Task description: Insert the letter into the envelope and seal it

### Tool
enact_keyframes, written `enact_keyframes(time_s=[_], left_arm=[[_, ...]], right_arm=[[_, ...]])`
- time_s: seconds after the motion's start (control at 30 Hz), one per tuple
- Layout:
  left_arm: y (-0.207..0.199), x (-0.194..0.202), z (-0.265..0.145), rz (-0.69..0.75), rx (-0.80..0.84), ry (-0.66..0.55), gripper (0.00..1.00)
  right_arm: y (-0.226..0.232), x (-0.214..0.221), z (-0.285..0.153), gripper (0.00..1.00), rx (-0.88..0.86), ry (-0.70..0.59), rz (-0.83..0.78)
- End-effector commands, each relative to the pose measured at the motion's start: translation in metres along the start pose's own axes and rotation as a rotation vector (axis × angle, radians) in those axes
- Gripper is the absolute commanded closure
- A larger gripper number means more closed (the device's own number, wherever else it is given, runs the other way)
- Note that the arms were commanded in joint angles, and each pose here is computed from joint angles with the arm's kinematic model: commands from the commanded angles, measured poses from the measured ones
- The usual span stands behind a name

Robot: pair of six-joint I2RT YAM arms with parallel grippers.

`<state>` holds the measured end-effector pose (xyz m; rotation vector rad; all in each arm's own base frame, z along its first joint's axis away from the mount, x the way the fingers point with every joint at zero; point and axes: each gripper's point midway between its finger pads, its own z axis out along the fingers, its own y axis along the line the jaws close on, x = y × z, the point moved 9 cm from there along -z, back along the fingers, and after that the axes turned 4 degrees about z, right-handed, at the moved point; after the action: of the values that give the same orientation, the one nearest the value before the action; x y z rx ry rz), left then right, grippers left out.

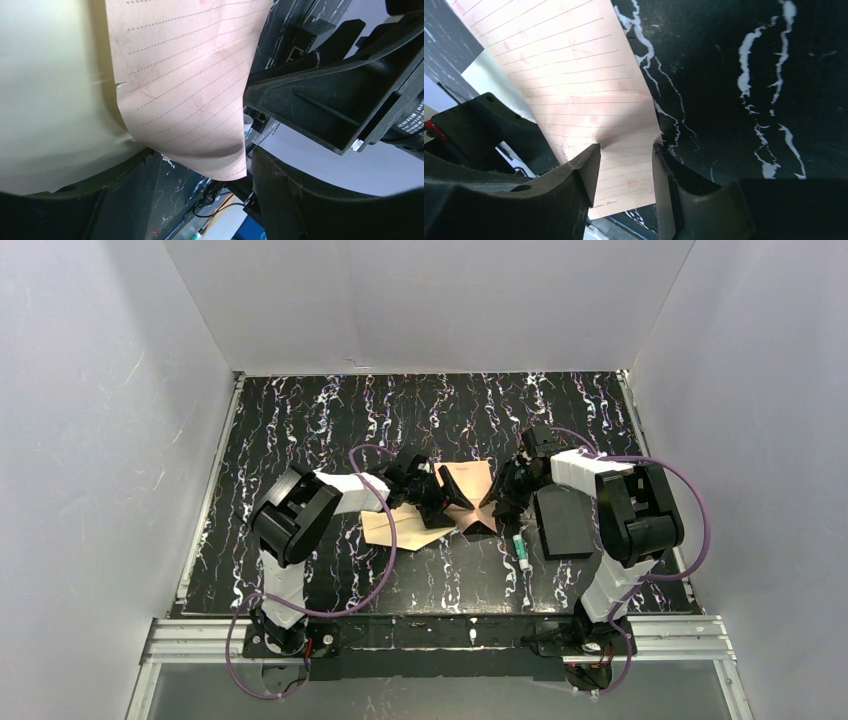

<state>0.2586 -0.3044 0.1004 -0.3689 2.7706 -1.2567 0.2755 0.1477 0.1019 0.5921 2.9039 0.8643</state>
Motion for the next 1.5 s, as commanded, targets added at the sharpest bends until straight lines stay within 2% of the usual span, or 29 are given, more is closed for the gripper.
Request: enact_keyframes(time_s=[0.0,0.13,0.23,0.43,0.73,0.97,1.17,1.33,1.47], left_arm=[[0.003,-0.002,-0.014,0.027,0.029,-0.034,0.32],[0.006,-0.001,-0.023,0.056,0.068,-0.064,0.17],[0.010,-0.002,-0.027,0.074,0.065,-0.088,0.15],[0.010,-0.008,-0.040,0.034,0.108,-0.117,0.14],[0.000,-0.030,-0.055,-0.063,0.259,-0.092,0.15],[-0.009,-0.044,-0.045,0.085,0.327,-0.001,0.19],[0.000,-0.052,-0.031,0.120,0.322,0.032,0.22],[0.006,-0.069,-0.036,0.178,0.311,-0.025,0.24],[0.002,-0.083,-0.043,0.273,0.280,-0.082,0.21]], right_arm=[[-0.027,0.019,0.016,0.46,0.104,0.088,0.006],[-0.027,0.022,0.015,0.38,0.075,0.096,0.014],[-0.030,0.025,0.016,0.34,0.075,0.096,0.019],[-0.032,0.026,0.020,0.34,0.067,0.104,0.032],[-0.038,0.025,0.026,0.36,0.112,0.121,0.028],[-0.045,0.022,0.029,0.36,0.170,0.150,-0.044],[-0.048,0.016,0.029,0.36,0.229,0.151,-0.094],[-0.052,0.013,0.026,0.37,0.308,0.127,-0.115],[-0.057,0.012,0.025,0.38,0.349,0.122,-0.125]])
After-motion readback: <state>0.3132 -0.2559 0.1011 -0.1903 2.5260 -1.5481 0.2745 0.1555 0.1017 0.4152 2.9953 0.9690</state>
